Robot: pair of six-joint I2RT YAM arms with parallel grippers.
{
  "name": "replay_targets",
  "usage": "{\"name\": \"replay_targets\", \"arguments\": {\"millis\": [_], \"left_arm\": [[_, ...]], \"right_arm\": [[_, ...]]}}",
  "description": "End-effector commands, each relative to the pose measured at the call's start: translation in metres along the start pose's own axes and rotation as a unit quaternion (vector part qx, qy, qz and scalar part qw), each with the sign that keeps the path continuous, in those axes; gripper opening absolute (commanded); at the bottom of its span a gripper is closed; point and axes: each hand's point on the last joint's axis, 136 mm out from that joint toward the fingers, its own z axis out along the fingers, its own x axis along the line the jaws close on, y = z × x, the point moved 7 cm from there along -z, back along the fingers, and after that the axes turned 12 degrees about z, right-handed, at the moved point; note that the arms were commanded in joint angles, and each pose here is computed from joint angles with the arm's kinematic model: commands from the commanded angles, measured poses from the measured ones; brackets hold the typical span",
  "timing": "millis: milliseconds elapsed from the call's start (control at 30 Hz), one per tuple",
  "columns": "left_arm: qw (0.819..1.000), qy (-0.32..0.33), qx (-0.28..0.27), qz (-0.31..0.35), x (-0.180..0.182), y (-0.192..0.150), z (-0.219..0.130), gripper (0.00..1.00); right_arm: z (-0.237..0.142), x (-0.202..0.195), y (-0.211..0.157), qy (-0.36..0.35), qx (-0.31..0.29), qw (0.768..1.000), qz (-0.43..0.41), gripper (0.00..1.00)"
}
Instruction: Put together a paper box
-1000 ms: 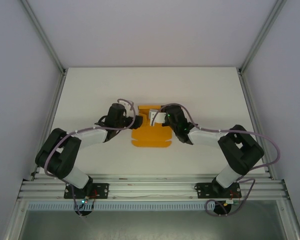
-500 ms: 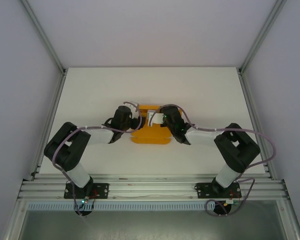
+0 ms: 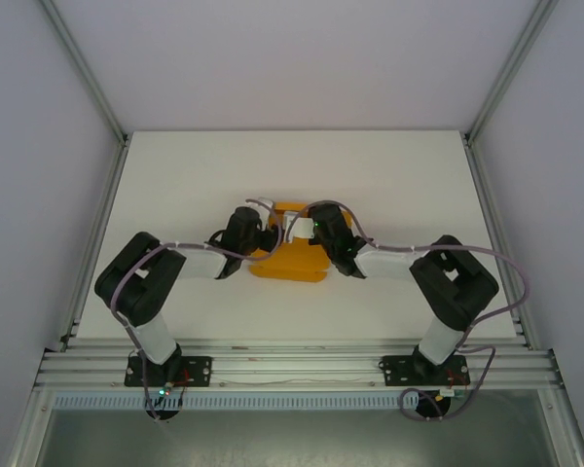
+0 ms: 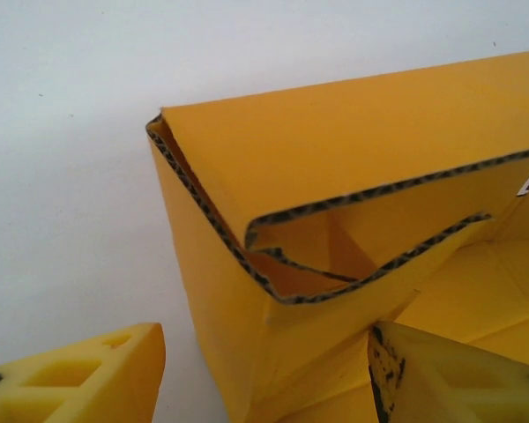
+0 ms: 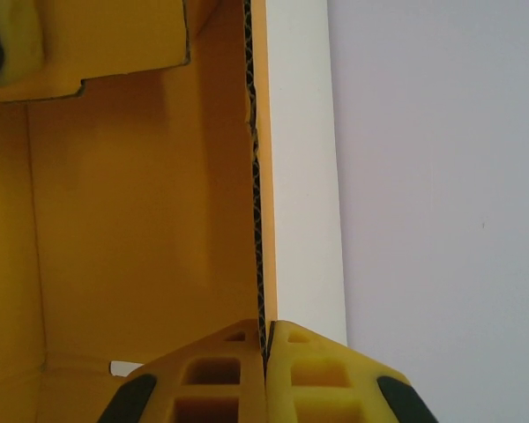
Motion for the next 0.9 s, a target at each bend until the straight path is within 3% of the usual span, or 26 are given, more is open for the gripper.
{"name": "replay_targets", "arguments": {"millis": [0,100,367,567,700,800,833,867], "left_arm": [[0.999,0.024,-0.032,0.005,0.003,0.02,0.005,0.52],[0.998,0.05,-0.028,-0.007,0.008,0.021,0.007,0.4],[0.991,0.134,0.009,-0.022,0.018,0.015,0.022,0.26],[0.993,0.113,-0.009,-0.017,0.012,0.017,0.021,0.26],[0.986,0.164,-0.008,-0.029,0.022,0.02,0.019,0.11],[0.98,0.197,0.009,-0.03,0.026,0.017,0.024,0.1],[0.975,0.217,0.015,-0.034,0.029,0.015,0.025,0.01],[0.972,0.229,0.019,-0.039,0.03,0.013,0.026,0.0]], "right_arm": [[-0.001,0.045,-0.013,0.095,0.025,0.995,-0.019,0.0],[-0.003,0.042,-0.013,0.086,0.026,0.996,-0.016,0.0],[-0.013,0.037,-0.007,0.088,0.01,0.996,0.014,0.0],[-0.014,0.033,-0.006,0.082,0.009,0.996,0.018,0.0],[-0.017,0.03,-0.003,0.083,0.006,0.996,0.02,0.0],[-0.018,0.029,-0.002,0.083,0.001,0.996,0.031,0.0],[-0.018,0.03,-0.003,0.083,0.003,0.996,0.035,0.0],[-0.018,0.03,-0.003,0.084,0.005,0.996,0.037,0.0]]}}
